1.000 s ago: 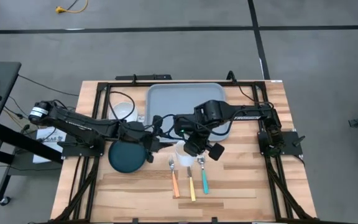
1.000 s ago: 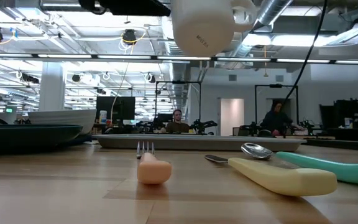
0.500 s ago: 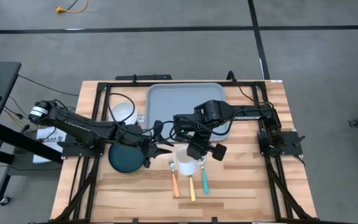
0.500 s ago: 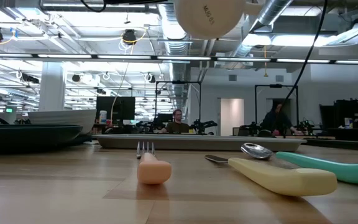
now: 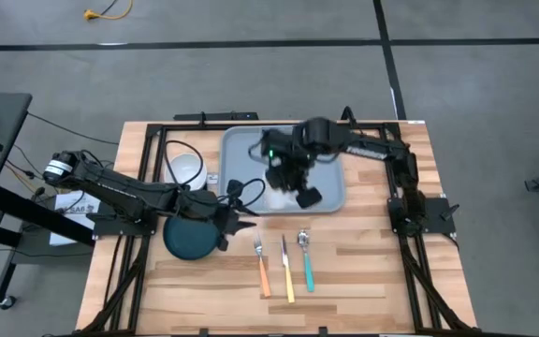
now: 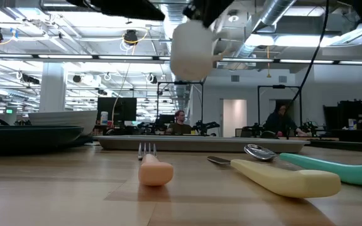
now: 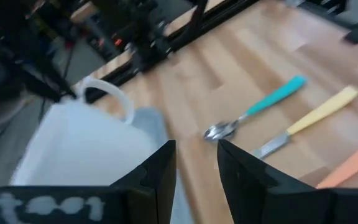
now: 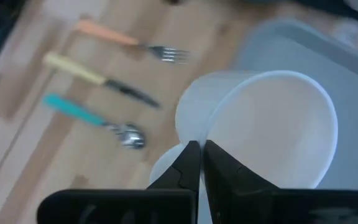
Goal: Set up tray
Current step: Put the white mug on the top left of the blue tray
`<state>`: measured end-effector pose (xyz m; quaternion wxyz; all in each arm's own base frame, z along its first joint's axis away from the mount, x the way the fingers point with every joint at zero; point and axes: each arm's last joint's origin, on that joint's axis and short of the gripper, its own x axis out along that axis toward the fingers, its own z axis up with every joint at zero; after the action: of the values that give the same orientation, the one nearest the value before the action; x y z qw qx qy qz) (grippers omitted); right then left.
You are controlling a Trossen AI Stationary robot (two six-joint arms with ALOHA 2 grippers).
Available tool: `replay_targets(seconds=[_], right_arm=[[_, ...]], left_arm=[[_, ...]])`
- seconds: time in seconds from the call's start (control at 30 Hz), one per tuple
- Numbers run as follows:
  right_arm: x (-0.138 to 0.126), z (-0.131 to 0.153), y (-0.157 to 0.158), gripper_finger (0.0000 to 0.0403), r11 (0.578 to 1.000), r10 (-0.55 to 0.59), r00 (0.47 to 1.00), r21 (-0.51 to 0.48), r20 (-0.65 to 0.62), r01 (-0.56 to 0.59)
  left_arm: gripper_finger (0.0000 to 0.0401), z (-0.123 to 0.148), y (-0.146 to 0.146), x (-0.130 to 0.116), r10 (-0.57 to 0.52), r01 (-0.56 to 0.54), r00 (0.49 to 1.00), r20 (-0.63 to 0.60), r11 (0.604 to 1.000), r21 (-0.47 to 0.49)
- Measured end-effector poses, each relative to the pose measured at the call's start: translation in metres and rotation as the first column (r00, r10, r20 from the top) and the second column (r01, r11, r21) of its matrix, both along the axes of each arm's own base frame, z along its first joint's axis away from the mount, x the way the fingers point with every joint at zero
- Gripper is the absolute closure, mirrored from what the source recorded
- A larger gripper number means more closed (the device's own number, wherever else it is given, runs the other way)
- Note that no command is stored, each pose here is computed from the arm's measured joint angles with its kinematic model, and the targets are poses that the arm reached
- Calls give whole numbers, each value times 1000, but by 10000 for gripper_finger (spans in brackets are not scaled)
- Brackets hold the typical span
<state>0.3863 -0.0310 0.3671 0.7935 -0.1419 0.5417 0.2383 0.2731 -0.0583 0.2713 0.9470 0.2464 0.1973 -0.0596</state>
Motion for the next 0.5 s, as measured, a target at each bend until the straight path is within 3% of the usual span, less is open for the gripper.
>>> replay_targets(seconds=[0.1,0.2,0.33,0.5], right_arm=[[0,1,-33,403,990,-143,989,17,33,143],[1,5,-70,403,950,-312,945,50,100,309],[-2,11,-118,403,854,-521,830,123,199,506],[-9,20,-161,403,730,-682,672,225,288,645]], left_arm=[[293,-2,3,-1,88,-87,996,-15,996,20],[293,-2,5,-1,165,-164,986,-11,986,32],[293,-2,7,-2,233,-233,972,1,972,34],[293,-2,8,-2,287,-287,958,10,958,22]])
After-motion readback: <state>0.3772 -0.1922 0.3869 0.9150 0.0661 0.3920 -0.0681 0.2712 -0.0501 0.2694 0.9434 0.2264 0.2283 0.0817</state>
